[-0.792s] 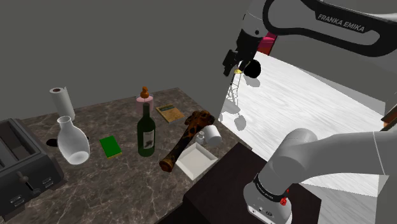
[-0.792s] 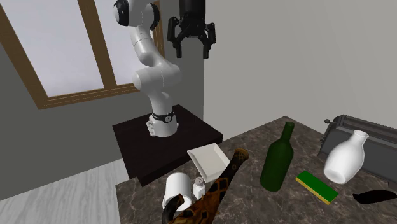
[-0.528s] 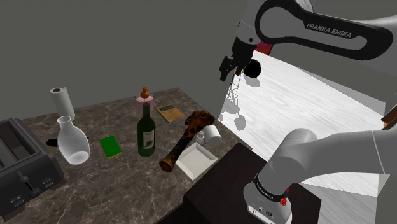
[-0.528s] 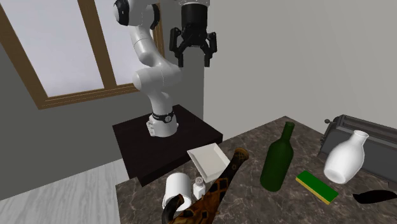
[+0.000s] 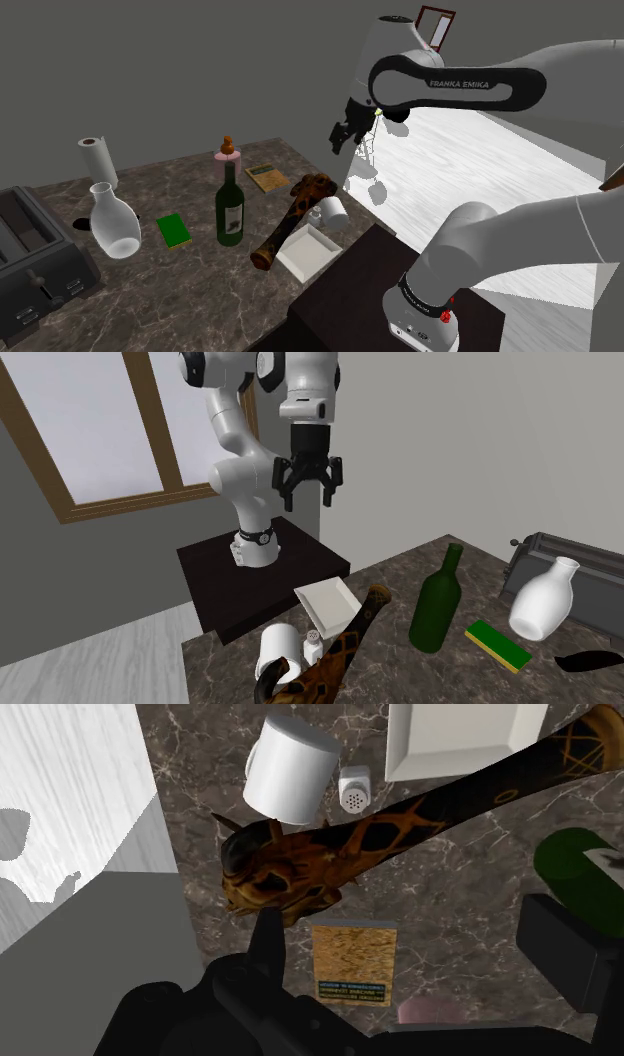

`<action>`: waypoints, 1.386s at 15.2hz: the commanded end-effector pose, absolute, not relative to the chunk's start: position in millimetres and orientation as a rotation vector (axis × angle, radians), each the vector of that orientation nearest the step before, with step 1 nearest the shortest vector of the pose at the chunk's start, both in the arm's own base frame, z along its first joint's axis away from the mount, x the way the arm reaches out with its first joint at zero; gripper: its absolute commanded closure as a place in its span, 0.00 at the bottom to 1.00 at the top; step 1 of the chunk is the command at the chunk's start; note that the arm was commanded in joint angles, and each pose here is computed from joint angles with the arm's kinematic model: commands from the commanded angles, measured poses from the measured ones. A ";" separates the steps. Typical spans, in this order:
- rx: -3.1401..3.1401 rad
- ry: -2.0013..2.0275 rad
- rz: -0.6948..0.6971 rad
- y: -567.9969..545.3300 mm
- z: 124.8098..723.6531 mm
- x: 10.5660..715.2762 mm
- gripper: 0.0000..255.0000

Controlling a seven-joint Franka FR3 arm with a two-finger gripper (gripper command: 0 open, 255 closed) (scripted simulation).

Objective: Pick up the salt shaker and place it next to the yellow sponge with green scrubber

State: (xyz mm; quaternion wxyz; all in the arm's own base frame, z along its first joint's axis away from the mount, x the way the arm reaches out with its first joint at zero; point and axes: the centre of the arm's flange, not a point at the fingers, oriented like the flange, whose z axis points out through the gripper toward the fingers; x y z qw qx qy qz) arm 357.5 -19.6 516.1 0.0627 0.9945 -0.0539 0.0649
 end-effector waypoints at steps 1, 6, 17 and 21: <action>3.008 -0.156 0.180 -22.1 489.7 366.1 0.00; 3.013 -0.141 0.133 -29.2 426.2 385.0 0.00; 3.021 -0.107 0.030 -43.6 284.3 419.6 0.00; 3.023 -0.094 -0.008 -48.4 232.2 429.8 0.00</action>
